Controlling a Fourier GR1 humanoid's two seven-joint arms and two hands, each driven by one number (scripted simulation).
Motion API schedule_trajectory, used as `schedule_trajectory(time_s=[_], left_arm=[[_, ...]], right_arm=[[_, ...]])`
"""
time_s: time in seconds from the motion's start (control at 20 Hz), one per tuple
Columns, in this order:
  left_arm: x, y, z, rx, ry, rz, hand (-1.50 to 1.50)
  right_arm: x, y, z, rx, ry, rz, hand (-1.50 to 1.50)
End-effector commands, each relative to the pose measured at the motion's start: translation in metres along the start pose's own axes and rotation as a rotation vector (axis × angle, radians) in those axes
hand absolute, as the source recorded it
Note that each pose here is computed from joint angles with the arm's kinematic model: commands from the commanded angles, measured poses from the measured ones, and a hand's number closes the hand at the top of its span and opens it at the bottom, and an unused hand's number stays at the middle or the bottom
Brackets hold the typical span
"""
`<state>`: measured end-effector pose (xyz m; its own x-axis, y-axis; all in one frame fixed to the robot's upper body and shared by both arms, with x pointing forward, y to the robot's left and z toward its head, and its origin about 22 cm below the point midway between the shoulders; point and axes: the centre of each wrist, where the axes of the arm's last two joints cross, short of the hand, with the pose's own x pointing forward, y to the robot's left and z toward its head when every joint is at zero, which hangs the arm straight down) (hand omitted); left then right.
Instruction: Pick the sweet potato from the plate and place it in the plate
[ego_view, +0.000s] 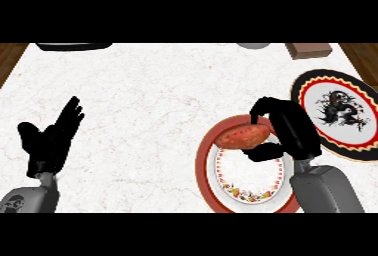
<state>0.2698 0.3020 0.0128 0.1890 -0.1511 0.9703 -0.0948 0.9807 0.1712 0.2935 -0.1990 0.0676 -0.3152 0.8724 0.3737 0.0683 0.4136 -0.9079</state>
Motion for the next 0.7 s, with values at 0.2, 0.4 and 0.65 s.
schedule_trajectory(time_s=[0.2,0.4,0.65], left_arm=[[0.014,-0.009,-0.016,-0.022,-0.030,-0.020,0.00],[0.012,-0.012,-0.008,-0.048,-0.053,-0.008,0.00],[0.015,-0.005,-0.008,-0.040,-0.038,-0.011,0.00]], right_arm=[[-0.014,-0.068,0.043,-0.339,0.208,0.001,1.50],[-0.048,-0.096,0.043,-0.369,0.305,-0.071,1.50],[-0.097,-0.104,0.051,-0.395,0.393,-0.107,1.50]])
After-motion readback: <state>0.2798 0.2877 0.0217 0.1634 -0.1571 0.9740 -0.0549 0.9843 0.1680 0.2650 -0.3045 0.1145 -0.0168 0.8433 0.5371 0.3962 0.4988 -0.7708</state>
